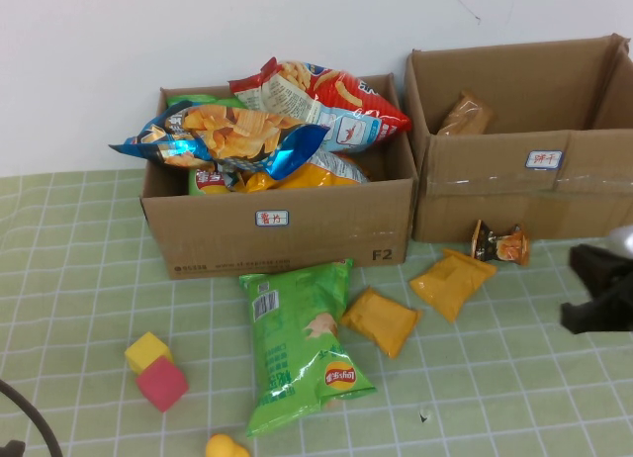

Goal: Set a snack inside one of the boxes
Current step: Pick up the biscuit, then place the biscuit in the biscuit box

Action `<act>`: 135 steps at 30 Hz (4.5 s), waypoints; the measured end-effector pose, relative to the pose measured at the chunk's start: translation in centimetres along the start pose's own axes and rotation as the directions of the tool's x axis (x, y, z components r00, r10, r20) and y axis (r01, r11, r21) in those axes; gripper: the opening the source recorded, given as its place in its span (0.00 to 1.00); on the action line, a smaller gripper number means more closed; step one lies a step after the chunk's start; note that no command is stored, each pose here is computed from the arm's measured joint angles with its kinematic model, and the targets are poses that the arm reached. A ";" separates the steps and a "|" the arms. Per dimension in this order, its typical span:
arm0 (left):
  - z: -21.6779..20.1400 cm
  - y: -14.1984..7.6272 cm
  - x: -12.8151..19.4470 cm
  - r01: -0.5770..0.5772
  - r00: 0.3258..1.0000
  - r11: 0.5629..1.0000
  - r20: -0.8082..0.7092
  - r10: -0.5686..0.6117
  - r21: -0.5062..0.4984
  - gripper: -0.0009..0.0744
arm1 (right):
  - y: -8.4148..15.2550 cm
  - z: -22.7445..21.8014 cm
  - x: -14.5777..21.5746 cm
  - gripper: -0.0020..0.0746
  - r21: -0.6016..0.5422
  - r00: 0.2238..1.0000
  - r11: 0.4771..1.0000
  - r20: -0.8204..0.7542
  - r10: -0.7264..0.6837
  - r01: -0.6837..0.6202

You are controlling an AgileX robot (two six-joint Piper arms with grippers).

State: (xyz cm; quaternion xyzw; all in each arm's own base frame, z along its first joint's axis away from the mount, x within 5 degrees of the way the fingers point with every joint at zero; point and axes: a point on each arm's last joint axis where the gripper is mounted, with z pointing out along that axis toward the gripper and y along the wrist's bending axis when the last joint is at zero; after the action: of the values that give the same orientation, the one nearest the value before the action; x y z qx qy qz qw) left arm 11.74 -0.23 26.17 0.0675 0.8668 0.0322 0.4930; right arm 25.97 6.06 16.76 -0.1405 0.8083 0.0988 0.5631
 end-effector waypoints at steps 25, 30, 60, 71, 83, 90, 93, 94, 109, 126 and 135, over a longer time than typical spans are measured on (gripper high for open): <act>0.6 -0.1 0.8 -0.002 0.999 1.000 0.039 0.002 -0.002 0.01 | -1.8 12.8 3.5 0.76 0.038 0.946 0.951 -0.098 0.310 -0.307; 0.6 -0.2 0.8 0.007 0.999 1.000 0.039 -0.007 0.001 0.01 | -2.0 14.7 3.5 0.76 0.039 0.944 0.949 -0.093 0.316 -0.314; 0.6 -0.3 0.8 0.042 0.998 0.999 0.040 -0.042 0.012 0.01 | -1.5 14.1 1.7 0.05 -0.014 0.958 0.968 -0.146 0.246 -0.250; 0.7 -0.4 1.0 0.062 0.997 0.998 0.043 -0.063 0.020 0.01 | -2.0 14.0 3.8 0.79 0.082 0.919 0.961 -0.280 0.276 -0.264; 0.9 -0.4 1.3 0.070 0.997 0.997 0.039 -0.071 0.022 0.01 | -2.4 15.9 3.0 0.89 0.096 0.919 0.942 -0.208 0.335 -0.322; 0.9 -0.4 1.3 0.075 0.996 0.997 0.040 -0.075 0.023 0.01 | -2.5 16.7 3.6 0.86 0.116 0.886 0.909 -0.203 0.417 -0.401; 0.9 -0.4 1.4 0.075 0.996 0.997 0.045 -0.076 0.022 0.01 | -2.4 16.9 3.9 0.78 0.100 0.883 0.902 -0.184 0.432 -0.421; 1.0 -0.4 1.4 0.075 0.996 0.997 0.048 -0.076 0.022 0.01 | -2.4 17.0 3.8 0.76 0.093 0.883 0.901 -0.177 0.434 -0.424; 1.1 -0.5 1.7 0.075 0.996 0.997 0.049 -0.076 0.022 0.01 | -1.8 16.7 3.9 0.20 0.029 0.899 0.922 -0.213 0.382 -0.385; 1.1 -0.5 1.7 0.064 0.997 0.998 0.052 -0.065 0.021 0.01 | -1.1 11.0 -1.6 0.18 -0.012 0.933 0.942 -0.145 0.329 -0.334; 1.1 -0.5 1.7 0.066 0.996 0.998 0.054 -0.067 0.021 0.01 | -0.5 6.4 -9.0 0.18 -0.125 0.919 0.920 0.093 0.384 -0.372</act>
State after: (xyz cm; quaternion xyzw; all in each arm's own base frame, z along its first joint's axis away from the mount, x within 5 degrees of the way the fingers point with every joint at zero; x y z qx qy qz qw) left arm 11.80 -0.46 24.10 0.0445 0.8550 0.0055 0.5166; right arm 34.78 8.66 22.97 -0.0049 0.7800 0.2561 0.5710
